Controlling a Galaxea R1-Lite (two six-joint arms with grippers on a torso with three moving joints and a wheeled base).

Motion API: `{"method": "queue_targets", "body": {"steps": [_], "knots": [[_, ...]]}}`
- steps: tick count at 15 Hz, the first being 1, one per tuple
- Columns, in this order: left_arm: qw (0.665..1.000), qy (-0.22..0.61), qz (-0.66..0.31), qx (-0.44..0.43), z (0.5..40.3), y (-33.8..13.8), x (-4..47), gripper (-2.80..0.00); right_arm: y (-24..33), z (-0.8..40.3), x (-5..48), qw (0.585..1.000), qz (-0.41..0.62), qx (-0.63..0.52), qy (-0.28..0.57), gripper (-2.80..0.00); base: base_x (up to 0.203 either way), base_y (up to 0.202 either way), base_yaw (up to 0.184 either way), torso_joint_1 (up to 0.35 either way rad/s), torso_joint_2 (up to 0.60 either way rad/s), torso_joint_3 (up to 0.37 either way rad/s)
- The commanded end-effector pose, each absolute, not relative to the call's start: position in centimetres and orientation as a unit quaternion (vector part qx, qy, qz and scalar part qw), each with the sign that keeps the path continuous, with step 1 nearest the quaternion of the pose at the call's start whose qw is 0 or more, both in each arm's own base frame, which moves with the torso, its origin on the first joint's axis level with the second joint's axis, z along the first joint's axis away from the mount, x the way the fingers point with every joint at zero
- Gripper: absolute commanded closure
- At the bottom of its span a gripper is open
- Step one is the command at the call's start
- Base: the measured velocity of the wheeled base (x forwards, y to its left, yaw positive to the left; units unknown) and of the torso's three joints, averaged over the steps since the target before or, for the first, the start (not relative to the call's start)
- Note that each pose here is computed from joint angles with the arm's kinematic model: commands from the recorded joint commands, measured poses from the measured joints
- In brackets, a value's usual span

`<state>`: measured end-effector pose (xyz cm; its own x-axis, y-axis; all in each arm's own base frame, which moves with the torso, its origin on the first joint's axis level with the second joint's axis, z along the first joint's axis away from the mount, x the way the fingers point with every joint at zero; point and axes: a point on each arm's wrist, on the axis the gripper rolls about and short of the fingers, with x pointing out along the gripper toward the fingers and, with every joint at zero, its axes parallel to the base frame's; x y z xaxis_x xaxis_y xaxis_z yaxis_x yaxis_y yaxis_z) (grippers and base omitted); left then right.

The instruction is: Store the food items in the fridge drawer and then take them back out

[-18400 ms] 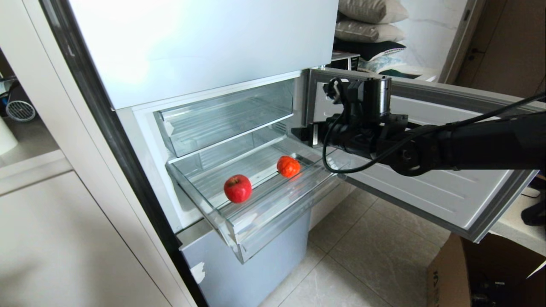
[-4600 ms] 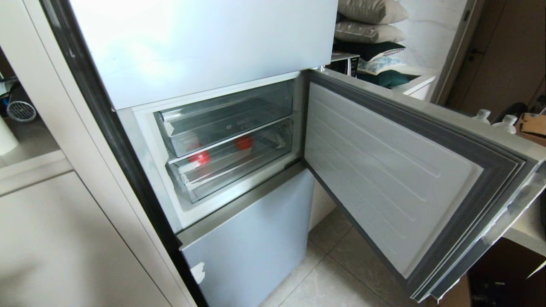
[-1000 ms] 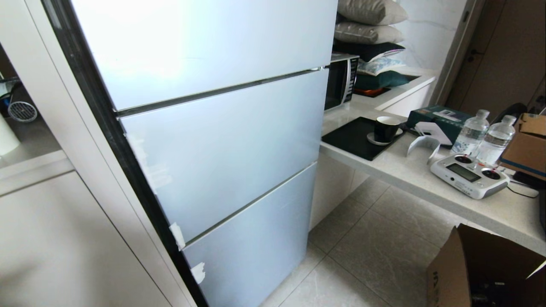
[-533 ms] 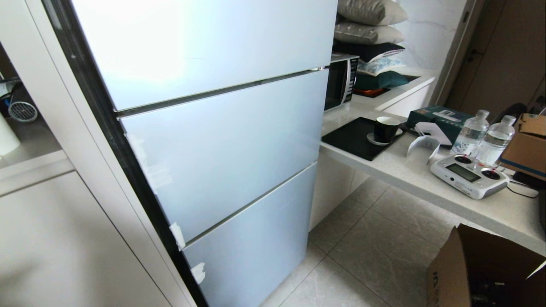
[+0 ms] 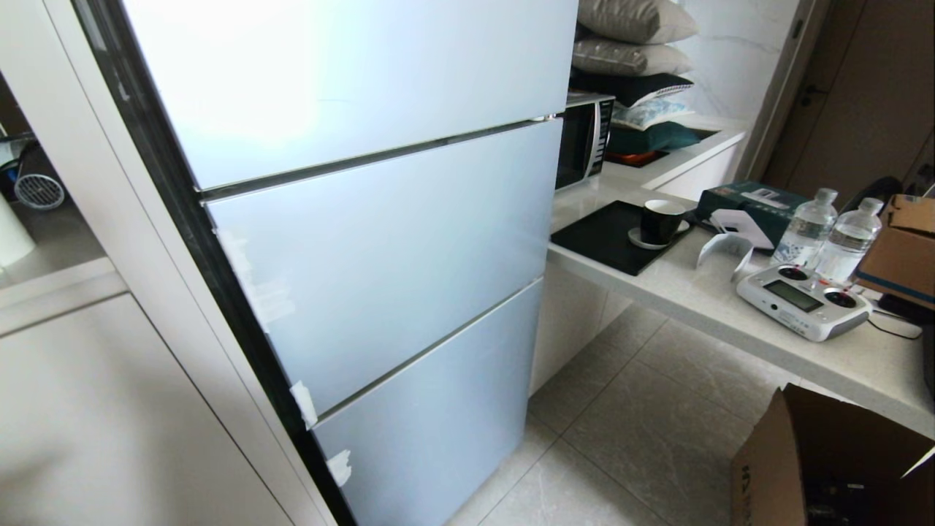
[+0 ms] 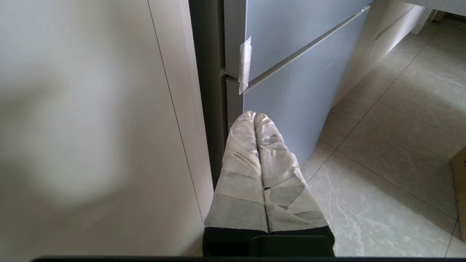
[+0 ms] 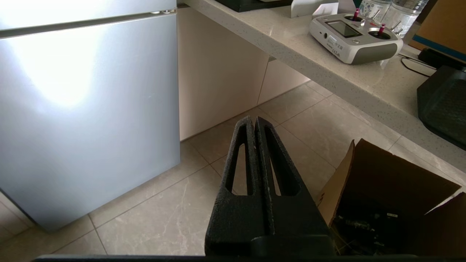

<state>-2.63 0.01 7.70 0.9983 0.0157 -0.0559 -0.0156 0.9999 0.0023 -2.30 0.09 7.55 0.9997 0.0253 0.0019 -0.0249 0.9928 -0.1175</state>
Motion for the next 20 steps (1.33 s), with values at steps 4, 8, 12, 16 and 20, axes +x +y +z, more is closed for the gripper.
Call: {"method": "queue_targets", "body": {"steps": [4, 8, 12, 16, 20], "knots": [[1.0, 0.029, 0.008, 0.001, 7.69, 0.01, -2.61, 0.0, 0.09, 7.47, -2.28, 0.998, 0.013, -0.059, 0.001, 0.0, 0.0, 0.0, 0.0, 0.0, 0.0, 0.0], [1.0, 0.029, 0.008, 0.001, 7.69, 0.01, -2.61, 0.0, 0.09, 7.52, -2.28, 0.998, 0.013, -0.059, 0.001, 0.0, 0.0, 0.0, 0.0, 0.0, 0.0, 0.0], [1.0, 0.029, 0.008, 0.001, 7.69, 0.01, -2.61, 0.0, 0.1, 7.51, -2.29, 0.998, 0.014, -0.059, 0.0, 0.0, 0.0, 0.0, 0.0, 0.0, 0.0, 0.0], [1.0, 0.029, 0.008, 0.001, 7.69, 0.01, -2.61, 0.0, 0.1, 7.52, -2.28, 0.998, 0.014, -0.059, 0.001, 0.0, 0.0, 0.0, 0.0, 0.0, 0.0, 0.0], [1.0, 0.029, 0.008, 0.001, 7.69, 0.01, -2.61, 0.0, 0.1, 7.52, -2.28, 0.998, 0.014, -0.059, 0.001, 0.0, 0.0, 0.0, 0.0, 0.0, 0.0, 0.0]]}}
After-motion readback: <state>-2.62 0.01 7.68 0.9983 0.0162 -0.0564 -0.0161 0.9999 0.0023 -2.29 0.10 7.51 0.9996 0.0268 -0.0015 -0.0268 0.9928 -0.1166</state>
